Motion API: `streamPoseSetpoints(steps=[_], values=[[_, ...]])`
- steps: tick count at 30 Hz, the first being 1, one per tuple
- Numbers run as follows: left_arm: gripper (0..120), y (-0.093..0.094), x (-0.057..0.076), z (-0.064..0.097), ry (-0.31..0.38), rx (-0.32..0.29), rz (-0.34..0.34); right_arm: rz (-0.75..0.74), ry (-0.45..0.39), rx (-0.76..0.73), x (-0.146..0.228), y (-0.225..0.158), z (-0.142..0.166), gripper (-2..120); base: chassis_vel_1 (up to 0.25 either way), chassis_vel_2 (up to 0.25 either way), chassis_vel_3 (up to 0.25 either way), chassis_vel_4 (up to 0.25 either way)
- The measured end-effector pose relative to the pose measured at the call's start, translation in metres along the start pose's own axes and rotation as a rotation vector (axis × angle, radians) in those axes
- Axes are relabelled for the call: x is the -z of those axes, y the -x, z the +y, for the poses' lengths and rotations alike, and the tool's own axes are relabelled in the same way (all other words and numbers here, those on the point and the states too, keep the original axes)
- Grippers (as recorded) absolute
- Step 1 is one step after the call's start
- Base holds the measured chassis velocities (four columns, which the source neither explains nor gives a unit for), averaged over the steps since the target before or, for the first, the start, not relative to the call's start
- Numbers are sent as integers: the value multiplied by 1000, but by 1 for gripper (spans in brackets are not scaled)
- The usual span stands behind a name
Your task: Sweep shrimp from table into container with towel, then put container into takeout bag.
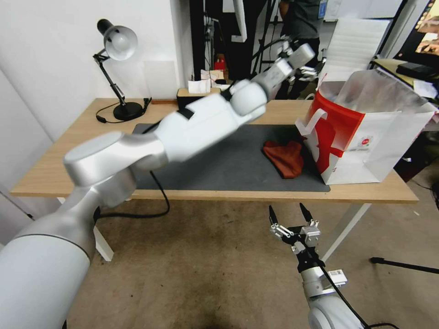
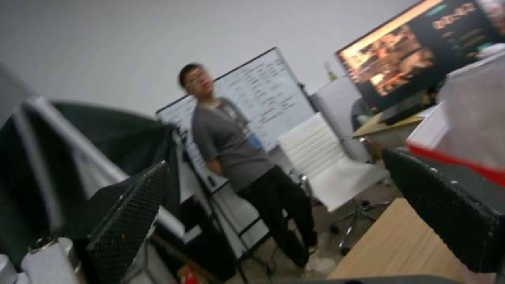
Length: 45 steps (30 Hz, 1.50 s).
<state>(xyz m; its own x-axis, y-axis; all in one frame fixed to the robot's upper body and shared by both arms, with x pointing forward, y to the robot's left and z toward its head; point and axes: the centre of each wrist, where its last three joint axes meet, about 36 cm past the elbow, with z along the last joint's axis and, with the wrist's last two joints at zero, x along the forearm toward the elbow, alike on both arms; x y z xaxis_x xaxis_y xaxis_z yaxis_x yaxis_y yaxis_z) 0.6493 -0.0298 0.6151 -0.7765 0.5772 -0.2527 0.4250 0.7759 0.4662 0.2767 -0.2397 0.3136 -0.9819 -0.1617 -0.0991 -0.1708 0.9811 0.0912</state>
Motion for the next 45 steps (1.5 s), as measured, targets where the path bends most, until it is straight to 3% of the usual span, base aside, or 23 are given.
streamPoseSetpoints(steps=[2, 4, 5, 9, 10, 17, 19, 21, 22, 24, 25, 28, 29, 31, 32, 34, 35, 37, 38, 39, 40, 43, 45], values=[[100, -22, -12, -4, -39, 62, 43, 1, 2, -2, 0, -1, 0, 100, 0, 0, 0, 0], [100, -28, -15, -4, -50, 72, 56, 0, 2, -2, 0, -1, 0, 100, 0, 0, 0, 0], [100, -41, -22, -3, -72, 96, 77, -1, 0, -1, 0, 1, 0, 100, 0, 0, 0, 0], [100, -73, -38, 1, -99, 104, 110, 0, -2, 0, 0, 3, -1, 100, 0, 0, 0, 0], [100, -73, -38, 1, -99, 104, 110, 0, -2, 0, 0, 3, -1, 100, 0, 0, 0, 0], [100, -153, -71, 10, -158, 160, 194, 0, -3, -1, 2, 0, -1, 100, 0, 0, 0, 0], [100, -158, -73, 11, -159, 165, 197, 0, -3, -1, 2, 0, -1, 100, 0, 0, 0, 0], [100, -182, -78, 14, -172, 184, 210, -2, -2, 0, 4, -1, -1, 100, 0, 0, 0, 0], [100, -182, -78, 14, -172, 184, 210, -2, -2, 0, 4, -1, -1, 100, 0, 0, 0, 0], [100, -210, -84, 18, -182, 212, 226, -6, 1, -4, 6, -2, 0, 100, 0, 0, 0, 0], [100, -210, -84, 18, -182, 212, 226, -6, 1, -4, 6, -2, 0, 100, 0, 0, 0, 0], [100, -247, -92, 22, -181, 242, 244, -7, 0, -6, 8, -4, 1, 100, 0, 0, 0, 0], [100, -247, -92, 22, -181, 242, 244, -7, 0, -6, 8, -4, 1, 100, 0, 0, 0, 0], [100, -280, -97, 23, -167, 266, 255, -7, 0, -5, 9, -7, 2, 100, 0, 0, 0, 0], [100, -280, -97, 23, -167, 266, 255, -7, 0, -5, 9, -7, 2, 100, 0, 0, 0, 0], [100, -308, -100, 23, -158, 284, 269, -6, 1, -3, 11, -11, 5, 100, 0, 0, 0, 0], [100, -308, -100, 23, -158, 284, 269, -6, 1, -3, 11, -11, 5, 100, 0, 0, 0, 0], [100, -348, -102, 27, -154, 309, 275, -12, -1, 0, 15, -18, 9, 100, 0, 0, 0, 0], [100, -348, -102, 27, -154, 309, 275, -12, -1, 0, 15, -18, 9, 100, 0, 0, 0, 0], [100, -368, -102, 27, -153, 322, 283, -16, -3, 3, 18, -21, 10, 100, 0, 0, 0, 0], [100, -368, -102, 27, -153, 322, 283, -16, -3, 3, 18, -21, 10, 100, 0, 0, 0, 0], [100, -412, -100, 28, -143, 369, 297, -29, -6, 8, 23, -24, 14, 100, 0, 0, 0, 0], [100, -421, -102, 28, -142, 374, 296, -32, -5, 8, 23, -23, 14, 100, 0, 0, 0, 0]])
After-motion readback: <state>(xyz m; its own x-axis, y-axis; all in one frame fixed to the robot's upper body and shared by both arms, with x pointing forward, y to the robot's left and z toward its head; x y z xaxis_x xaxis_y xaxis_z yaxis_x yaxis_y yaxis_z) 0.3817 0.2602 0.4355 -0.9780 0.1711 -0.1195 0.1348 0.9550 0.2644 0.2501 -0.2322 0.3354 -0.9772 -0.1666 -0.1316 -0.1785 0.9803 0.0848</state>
